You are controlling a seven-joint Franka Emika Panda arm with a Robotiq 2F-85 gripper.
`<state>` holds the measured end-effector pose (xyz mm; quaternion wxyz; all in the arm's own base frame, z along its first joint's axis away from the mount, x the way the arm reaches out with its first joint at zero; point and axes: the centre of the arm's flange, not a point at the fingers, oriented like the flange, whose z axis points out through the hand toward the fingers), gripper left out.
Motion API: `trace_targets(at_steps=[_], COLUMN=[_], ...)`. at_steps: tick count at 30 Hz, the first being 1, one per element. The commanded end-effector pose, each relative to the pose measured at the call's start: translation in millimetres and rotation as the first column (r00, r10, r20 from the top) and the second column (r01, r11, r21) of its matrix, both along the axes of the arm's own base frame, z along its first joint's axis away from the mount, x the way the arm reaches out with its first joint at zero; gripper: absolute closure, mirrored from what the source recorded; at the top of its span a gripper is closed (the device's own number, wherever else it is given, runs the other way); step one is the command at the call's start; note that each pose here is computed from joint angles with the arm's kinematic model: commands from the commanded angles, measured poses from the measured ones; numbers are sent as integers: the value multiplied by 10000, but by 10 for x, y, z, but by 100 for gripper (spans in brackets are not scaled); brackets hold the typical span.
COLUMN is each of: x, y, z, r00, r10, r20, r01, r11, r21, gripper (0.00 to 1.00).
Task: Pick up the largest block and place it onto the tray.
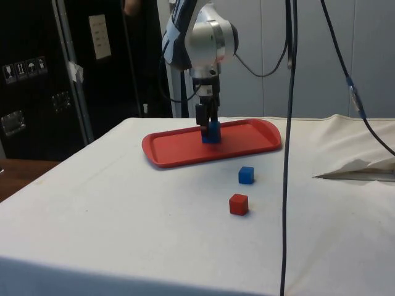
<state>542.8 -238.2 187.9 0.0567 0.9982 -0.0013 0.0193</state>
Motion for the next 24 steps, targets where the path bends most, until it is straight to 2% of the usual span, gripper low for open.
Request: trace_targets(at_steps=[1,4,11,12,15,20,21,22,24], x=[0,-1,-19,6,-31,-38,-15,-38,-39], y=[0,-3,-32,-32,-48,-62,-63,-62,-75], z=[-7,6,247,202,381,565,515,565,663], r00=[10000,10000,9999,9998,9996,9991,9988,9991,9988], r10=[19,9,-57,-46,-66,-58,-43,-58,-59], r20=[-5,4,155,193,257,409,478,409,491], r01=[-19,-9,56,45,64,52,35,52,51], r11=[10000,10000,10000,10000,9999,9999,9998,9999,9999], r21=[27,24,40,56,80,136,171,136,159], gripper=[0,0,0,0,0,0,0,0,0])
